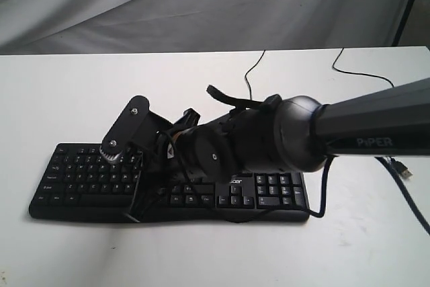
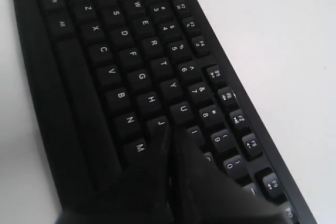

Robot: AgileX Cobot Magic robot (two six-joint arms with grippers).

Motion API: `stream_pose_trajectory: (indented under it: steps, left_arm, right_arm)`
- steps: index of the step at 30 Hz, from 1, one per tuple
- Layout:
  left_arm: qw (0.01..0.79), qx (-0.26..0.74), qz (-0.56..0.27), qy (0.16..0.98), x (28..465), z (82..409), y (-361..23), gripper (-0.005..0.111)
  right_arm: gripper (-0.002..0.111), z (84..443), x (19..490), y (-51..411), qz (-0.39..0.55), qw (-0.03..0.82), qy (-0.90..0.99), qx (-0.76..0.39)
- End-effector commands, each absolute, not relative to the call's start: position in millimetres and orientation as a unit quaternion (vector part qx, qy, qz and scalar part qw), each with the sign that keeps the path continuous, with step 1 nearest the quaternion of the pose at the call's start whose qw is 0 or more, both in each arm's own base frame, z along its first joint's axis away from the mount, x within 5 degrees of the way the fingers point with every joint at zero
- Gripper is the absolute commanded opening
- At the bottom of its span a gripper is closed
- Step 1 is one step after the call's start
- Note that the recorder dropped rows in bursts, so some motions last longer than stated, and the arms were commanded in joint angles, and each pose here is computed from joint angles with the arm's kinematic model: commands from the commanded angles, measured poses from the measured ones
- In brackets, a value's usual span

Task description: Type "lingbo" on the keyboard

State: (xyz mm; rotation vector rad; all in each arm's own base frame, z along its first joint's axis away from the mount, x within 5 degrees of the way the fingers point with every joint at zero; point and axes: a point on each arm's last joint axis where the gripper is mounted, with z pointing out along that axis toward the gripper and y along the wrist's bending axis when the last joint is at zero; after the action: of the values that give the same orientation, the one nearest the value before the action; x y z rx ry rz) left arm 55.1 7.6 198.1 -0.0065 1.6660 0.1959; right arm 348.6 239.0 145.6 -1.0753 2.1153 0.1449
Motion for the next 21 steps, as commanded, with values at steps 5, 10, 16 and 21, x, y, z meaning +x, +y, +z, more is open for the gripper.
stream_pose_trajectory:
  steps: [5,10,16,21]
  left_arm:
    - [0.667,-0.003,0.084,0.74,55.6,196.6,7.4,0.001]
    - [0.667,-0.003,0.084,0.74,55.6,196.6,7.4,0.001]
    - [0.667,-0.003,0.084,0.74,55.6,196.6,7.4,0.001]
    - [0.667,-0.003,0.084,0.74,55.6,196.6,7.4,0.001]
  right_arm:
    - [0.0,138.6,357.0,232.5,0.039,0.377,0.818,-0.432]
    - [0.0,136.5,358.5,230.2,0.035,0.375,0.818,-0.434]
    - [0.0,127.0,360.7,231.0,0.033,0.377,0.818,-0.433]
    - [0.0,120.7,361.4,230.2,0.032,0.372,0.821,-0.433]
